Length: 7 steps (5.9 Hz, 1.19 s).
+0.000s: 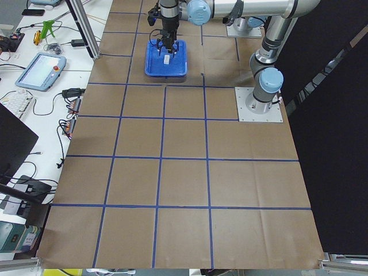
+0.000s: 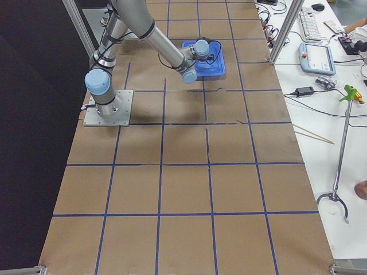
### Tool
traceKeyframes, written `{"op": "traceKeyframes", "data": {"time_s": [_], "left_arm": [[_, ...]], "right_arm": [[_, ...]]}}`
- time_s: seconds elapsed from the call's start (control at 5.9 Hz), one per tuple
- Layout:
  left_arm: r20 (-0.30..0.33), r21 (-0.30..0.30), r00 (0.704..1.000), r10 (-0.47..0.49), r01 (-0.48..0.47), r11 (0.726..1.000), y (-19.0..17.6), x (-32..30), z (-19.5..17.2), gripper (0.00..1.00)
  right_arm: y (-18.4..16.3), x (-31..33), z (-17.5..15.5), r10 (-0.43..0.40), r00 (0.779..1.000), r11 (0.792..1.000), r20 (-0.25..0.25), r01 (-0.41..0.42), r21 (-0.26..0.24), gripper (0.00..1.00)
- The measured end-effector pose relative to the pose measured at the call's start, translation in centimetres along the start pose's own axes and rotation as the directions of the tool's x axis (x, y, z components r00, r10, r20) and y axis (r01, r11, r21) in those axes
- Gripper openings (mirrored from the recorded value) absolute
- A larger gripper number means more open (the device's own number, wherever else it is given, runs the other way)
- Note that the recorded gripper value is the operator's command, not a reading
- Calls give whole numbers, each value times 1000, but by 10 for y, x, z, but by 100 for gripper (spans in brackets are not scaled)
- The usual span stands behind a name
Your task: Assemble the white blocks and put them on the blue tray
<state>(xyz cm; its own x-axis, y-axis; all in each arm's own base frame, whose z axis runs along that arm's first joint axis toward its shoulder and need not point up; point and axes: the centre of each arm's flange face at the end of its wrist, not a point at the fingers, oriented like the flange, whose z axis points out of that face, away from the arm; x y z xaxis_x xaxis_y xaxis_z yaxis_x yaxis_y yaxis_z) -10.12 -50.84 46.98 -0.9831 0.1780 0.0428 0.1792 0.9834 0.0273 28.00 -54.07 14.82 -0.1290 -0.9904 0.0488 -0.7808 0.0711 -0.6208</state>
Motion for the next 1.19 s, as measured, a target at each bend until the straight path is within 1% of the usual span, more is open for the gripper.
{"op": "traceKeyframes", "data": {"time_s": [0.34, 0.51, 0.68, 0.85, 1.02, 1.19], "left_arm": [[-2, -4, 1000, -1, 1, 1000, 1, 0, 2, 99], [-3, -7, 1000, -1, 1, 1000, 1, 0, 3, 99], [-4, -8, 1000, -2, 2, 1000, 1, 0, 4, 99], [-4, -10, 1000, -2, 2, 1000, 1, 0, 4, 99], [-4, -10, 1000, -3, 3, 1000, 1, 0, 5, 99], [-4, -11, 1000, -3, 3, 1000, 1, 0, 5, 99]], "right_arm": [[-14, 8, -15, 56, 998, 998, -13, -56, 1, 100], [-25, 11, -32, 92, 996, 996, 5, -92, -15, 100], [-37, 18, -54, 136, 990, 990, 29, -134, -54, 100], [-48, 24, -79, 183, 982, 977, 38, -177, -117, 100], [-57, 26, -109, 228, 974, 956, 21, -219, -195, 100], [-60, 28, -141, 287, 957, 920, -34, -285, -267, 100]]}}
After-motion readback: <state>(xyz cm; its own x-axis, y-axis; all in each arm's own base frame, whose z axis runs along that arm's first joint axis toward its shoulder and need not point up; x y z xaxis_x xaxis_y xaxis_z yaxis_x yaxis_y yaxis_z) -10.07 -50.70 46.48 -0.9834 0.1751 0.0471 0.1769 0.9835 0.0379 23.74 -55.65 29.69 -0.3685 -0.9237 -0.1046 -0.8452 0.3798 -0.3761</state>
